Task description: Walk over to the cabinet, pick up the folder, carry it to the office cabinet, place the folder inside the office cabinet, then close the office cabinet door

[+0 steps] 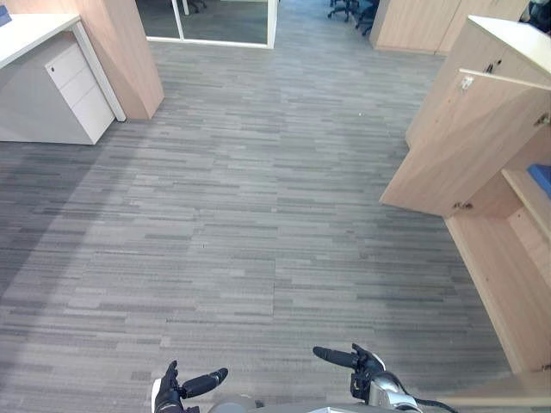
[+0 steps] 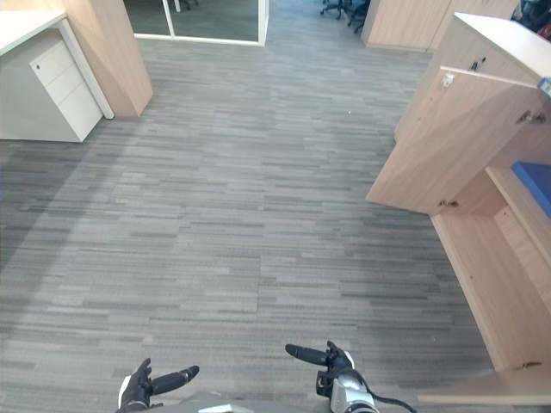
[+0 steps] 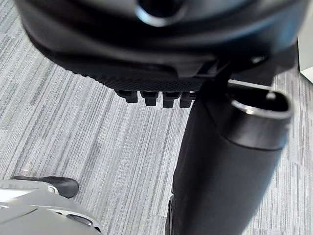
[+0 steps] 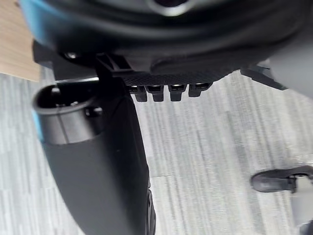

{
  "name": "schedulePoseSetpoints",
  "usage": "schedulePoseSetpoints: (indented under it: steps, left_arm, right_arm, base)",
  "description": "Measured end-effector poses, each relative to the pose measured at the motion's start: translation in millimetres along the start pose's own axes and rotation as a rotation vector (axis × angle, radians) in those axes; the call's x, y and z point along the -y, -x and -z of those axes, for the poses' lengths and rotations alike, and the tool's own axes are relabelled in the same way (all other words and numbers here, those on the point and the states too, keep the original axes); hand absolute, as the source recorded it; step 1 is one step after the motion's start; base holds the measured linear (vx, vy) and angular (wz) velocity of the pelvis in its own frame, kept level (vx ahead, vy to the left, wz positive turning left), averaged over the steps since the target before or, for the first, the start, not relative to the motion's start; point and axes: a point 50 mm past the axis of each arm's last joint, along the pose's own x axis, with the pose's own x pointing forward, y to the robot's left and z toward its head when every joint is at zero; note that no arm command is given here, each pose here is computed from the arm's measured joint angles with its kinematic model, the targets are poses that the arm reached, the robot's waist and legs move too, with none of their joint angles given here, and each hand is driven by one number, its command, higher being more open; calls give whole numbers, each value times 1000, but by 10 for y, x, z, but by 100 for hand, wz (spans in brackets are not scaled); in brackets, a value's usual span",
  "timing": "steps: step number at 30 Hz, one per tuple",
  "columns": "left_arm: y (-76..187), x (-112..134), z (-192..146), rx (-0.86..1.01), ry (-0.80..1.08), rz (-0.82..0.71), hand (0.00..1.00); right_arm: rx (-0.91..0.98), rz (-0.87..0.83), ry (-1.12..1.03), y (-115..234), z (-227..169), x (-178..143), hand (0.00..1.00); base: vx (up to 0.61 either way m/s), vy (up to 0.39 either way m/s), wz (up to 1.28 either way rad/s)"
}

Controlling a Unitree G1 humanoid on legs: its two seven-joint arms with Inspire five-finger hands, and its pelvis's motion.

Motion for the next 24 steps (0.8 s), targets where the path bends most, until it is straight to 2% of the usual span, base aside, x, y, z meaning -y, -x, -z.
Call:
schedulePoseSetpoints:
  steps: [4,7,10,15,18,24]
  left_arm:
    - [-8,85,2,-15,-26,35,100]
    - [-13,-52,8,-13,-40,12,100]
    - [11,-15,79,-38,-14,3,100]
    - [-5,27,91,-61,-36,25,100]
    - [52,49,235,-112,39,4,100]
    - [-3,37,-68,27,113,-9,100]
  right_arm:
    - [49,-12,-18,-17,-159,-41,100]
    - [31,-37,-41,0,-88,-147,100]
    - [42,-35,-51,-8,-135,-145,100]
    - [-5,-21,-100,8,18,-118,100]
    - [-34,7,-108,41,178,-29,100]
    - [-82,50,-75,8,186,93,100]
  base:
    - [228,-73,8]
    - [210,-155,-34]
    - [244,-184,-84]
    - [302,-227,-35]
    - [297,-158,-71]
    - [343,42,-95]
